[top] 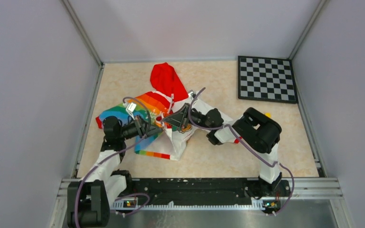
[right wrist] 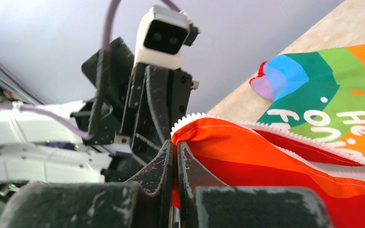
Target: Zip up the jacket
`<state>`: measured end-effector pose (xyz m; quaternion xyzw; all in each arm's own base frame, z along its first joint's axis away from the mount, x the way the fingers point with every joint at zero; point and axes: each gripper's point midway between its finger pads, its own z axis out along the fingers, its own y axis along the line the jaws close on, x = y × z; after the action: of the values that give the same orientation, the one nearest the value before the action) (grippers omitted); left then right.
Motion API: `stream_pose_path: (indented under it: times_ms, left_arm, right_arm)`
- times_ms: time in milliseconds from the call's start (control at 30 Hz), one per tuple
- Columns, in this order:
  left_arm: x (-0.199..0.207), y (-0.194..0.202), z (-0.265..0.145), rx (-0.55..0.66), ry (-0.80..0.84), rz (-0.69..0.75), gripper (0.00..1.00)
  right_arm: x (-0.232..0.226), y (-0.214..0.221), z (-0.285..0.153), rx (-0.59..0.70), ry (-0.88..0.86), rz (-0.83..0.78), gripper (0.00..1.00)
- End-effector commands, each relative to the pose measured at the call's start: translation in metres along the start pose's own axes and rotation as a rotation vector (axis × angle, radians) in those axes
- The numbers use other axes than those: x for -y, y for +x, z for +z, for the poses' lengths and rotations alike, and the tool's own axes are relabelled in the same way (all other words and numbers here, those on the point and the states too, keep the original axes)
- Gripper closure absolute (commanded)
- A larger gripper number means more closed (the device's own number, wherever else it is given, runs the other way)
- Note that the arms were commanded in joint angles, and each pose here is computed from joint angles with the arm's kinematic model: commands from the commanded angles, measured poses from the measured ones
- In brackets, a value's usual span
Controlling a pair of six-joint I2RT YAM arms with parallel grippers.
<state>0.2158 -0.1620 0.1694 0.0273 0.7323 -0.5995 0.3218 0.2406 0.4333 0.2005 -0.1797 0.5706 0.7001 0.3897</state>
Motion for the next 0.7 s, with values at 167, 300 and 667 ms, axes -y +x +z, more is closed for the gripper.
stream_pose_path:
  times_ms: [167,300,667]
  left_arm:
    - [0.013,0.009,0.002,-0.039,0.011,0.116,1.0]
    - [0.013,0.003,0.004,-0.025,-0.006,0.115,1.0]
    - [0.029,-0.005,-0.018,0.068,-0.191,0.213,0.34]
  right_arm:
    - [-0.034,-0.044,0.025,0.147,-0.197,0.176,1.0]
    - [-0.034,-0.035,0.021,0.105,-0.202,0.173,1.0]
    - [-0.033,-0.022,-0.001,0.0,-0.233,-0.048,1.0]
